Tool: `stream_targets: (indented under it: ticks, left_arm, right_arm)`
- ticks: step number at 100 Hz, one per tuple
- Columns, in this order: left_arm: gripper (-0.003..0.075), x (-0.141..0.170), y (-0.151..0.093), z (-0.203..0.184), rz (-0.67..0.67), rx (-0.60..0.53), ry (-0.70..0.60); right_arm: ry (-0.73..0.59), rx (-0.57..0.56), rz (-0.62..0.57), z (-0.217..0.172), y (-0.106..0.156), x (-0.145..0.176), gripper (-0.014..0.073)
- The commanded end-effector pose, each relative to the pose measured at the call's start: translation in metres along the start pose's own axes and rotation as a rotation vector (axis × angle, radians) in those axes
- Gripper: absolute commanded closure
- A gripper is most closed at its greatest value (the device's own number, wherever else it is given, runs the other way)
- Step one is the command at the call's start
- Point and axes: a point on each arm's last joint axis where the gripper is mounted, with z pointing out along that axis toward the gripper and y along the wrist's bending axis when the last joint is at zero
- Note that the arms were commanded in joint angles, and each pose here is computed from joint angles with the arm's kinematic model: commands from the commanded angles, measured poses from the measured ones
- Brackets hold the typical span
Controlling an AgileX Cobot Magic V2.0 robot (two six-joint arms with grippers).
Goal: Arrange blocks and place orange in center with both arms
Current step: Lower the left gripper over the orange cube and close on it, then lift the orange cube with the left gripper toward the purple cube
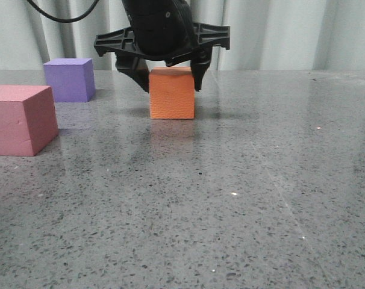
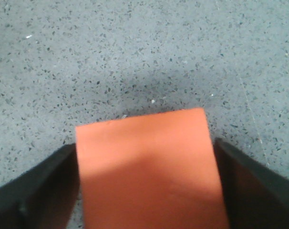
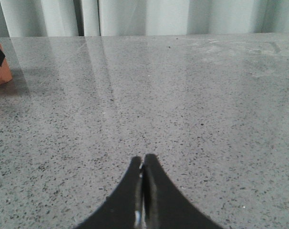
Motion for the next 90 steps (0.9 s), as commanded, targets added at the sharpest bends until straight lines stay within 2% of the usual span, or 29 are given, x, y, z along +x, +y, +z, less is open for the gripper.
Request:
stream_targets:
  ticks: [1, 11, 21, 42, 63, 73, 90]
  left_arm:
    - [0.0333, -0.021, -0.005, -0.029, -0.019, 0.068, -0.105]
    - [0.0447, -0.021, -0.005, -0.029, -0.017, 0.066, -0.103]
    - [0.0496, -0.023, -0.004, -0.034, -0.018, 0.067, -0.110]
    - [0.0498, -0.036, 0.002, -0.071, 0.020, 0.097, -0.183]
    - [0.0498, -0.056, 0.023, -0.121, 0.036, 0.095, -0.301]
    - [0.0498, -0.059, 0.040, -0.137, 0.038, 0.069, -0.321]
    - [0.0498, -0.053, 0.083, -0.145, -0.026, 0.006, -0.313]
  right_arm:
    - [-0.124, -0.001, -0.002, -0.004, 0.000, -0.013, 0.0662]
    - [-0.124, -0.001, -0.002, -0.004, 0.000, -0.013, 0.0662]
    - [-0.124, -0.001, -0.002, -0.004, 0.000, -0.013, 0.0662]
    - [-0.124, -0.001, -0.002, -0.004, 0.000, -0.013, 0.0662]
    - [-0.124, -0.001, -0.002, -0.004, 0.000, -0.013, 0.0662]
    - [-0.124, -0.001, -0.002, -0.004, 0.000, -0.013, 0.0662]
    - [-0.124, -0.001, -0.002, -0.004, 0.000, -0.013, 0.0662]
